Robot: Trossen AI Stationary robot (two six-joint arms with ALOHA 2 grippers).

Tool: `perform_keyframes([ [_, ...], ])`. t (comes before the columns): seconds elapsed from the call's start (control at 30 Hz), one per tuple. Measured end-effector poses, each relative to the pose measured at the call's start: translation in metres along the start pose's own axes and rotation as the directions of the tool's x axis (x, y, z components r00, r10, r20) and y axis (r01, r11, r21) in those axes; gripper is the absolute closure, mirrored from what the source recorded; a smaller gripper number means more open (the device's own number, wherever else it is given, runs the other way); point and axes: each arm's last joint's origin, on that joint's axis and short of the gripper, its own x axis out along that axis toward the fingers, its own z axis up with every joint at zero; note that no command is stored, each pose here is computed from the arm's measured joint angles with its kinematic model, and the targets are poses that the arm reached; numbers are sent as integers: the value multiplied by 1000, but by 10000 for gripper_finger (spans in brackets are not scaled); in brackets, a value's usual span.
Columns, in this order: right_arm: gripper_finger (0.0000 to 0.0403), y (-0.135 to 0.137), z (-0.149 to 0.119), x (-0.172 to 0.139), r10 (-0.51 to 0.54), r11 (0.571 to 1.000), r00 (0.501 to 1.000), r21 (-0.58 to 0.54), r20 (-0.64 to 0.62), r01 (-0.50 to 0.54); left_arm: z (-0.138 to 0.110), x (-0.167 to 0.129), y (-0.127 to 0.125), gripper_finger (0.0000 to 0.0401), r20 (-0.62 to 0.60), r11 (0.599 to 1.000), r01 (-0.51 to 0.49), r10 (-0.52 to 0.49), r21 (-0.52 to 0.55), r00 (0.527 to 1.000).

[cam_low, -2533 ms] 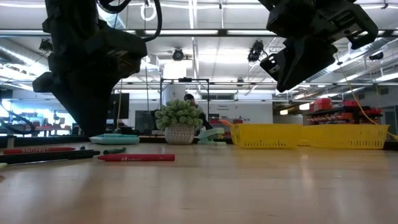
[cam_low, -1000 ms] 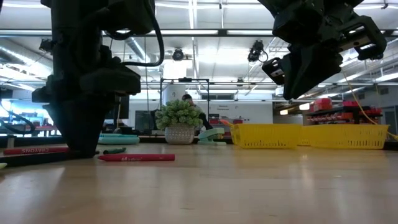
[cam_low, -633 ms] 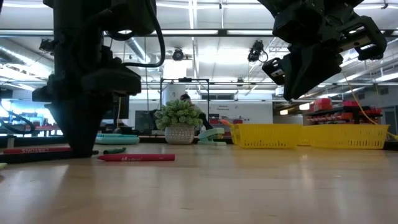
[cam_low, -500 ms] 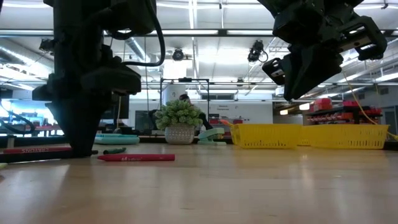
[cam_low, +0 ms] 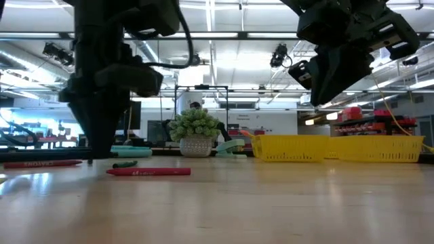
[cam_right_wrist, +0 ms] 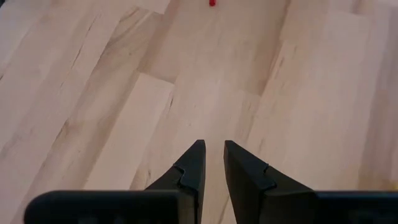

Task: Sort crayons/erasers/pens/pencils in bins
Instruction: Put the black pen into the top right yellow bin

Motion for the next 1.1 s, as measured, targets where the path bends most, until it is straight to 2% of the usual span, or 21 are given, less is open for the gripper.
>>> perform_keyframes([
  [0.17,338,0,-1,-16,-87,996,996,23,8,87,24,-12,4,361,12,998,-9,8,66,1000],
  [0.27,338,1,-4,-29,-136,984,991,117,6,134,47,-25,3,367,76,991,0,-10,136,997],
  [0.4,338,5,-10,-45,-151,961,989,233,-10,149,78,-45,3,370,183,968,-7,-40,250,982],
  [0.53,338,8,-17,-61,-150,941,989,304,-12,147,107,-64,3,376,305,941,-18,-91,339,948],
  [0.63,338,10,-20,-72,-155,924,988,353,1,145,128,-79,1,390,395,906,-21,-163,422,904],
  [0.77,338,12,-29,-82,-207,888,977,410,-49,209,147,-92,3,395,476,861,-64,-215,504,853],
  [0.87,338,13,-38,-86,-252,854,960,437,-126,282,158,-96,10,387,486,847,-77,-224,525,845],
  [0.93,338,12,-41,-88,-279,831,947,454,-158,320,163,-95,16,383,453,840,-42,-250,542,856],
  [1.0,338,12,-41,-88,-301,812,940,473,-162,342,167,-94,21,382,419,827,-8,-276,561,865],
  [1.1,338,9,-34,-83,-336,806,934,475,-123,352,169,-92,30,383,381,788,-35,-258,615,888],
])
